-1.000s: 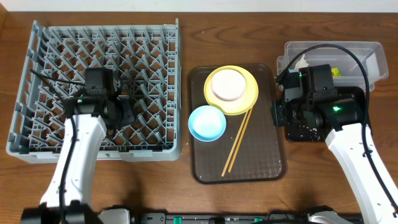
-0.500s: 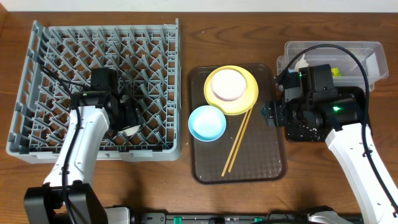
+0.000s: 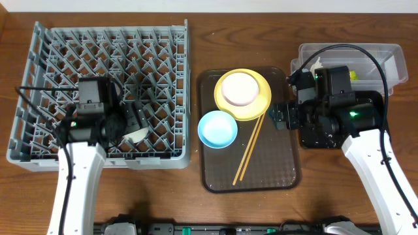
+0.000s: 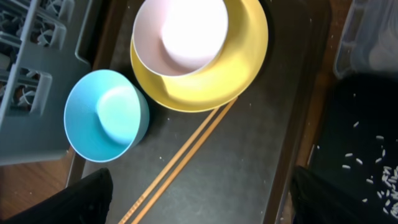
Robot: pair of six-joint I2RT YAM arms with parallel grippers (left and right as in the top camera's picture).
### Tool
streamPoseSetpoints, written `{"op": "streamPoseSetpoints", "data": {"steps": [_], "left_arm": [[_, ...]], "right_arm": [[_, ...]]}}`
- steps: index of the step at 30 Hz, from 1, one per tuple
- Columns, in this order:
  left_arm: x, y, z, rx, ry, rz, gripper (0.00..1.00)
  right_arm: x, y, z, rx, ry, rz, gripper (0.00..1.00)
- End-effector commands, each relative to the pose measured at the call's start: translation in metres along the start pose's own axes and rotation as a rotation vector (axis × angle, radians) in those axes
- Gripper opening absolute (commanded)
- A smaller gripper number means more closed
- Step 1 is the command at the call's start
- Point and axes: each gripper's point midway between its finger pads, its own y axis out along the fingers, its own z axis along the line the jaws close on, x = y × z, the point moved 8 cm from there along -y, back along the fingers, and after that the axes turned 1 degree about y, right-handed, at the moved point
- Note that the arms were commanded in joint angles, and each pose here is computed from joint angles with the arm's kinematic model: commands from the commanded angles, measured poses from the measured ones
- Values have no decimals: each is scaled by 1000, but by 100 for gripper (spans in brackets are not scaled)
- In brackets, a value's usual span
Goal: Sort waste into correct bins and load items into the dishwasher rack
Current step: 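Lower the white cup into the grey rack with the left gripper and release, then reach the left gripper to the light-blue bowl and grasp its rim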
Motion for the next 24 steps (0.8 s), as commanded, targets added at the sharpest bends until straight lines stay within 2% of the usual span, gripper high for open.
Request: {"op": "streamPoseSetpoints", "data": {"steps": [1,4,7,10,15,20,24], "left_arm": [[0,-12,-23,-149,54,-15,87],[-4,-9,-42,-179,130,-13,85],[-9,-6,-65,-207,226,-22,83],[-15,-2,-90,-218,316,-43,83],[-31,10,-135,-266,460,-57,83],[-62,35,-176,-310,589,14,82],[-91,59,-194,-251,687,71,82]], "right_arm": [[7,-6,2,14,-6,-31,82],[7,-6,-1,-9,35,-30,73],[6,-8,-10,-91,111,-35,73],[4,-13,-21,-177,184,-41,74],[1,-26,-34,-209,233,-58,81],[-3,-29,-42,-227,265,-41,83],[-4,-29,-43,-229,269,-37,85]]}}
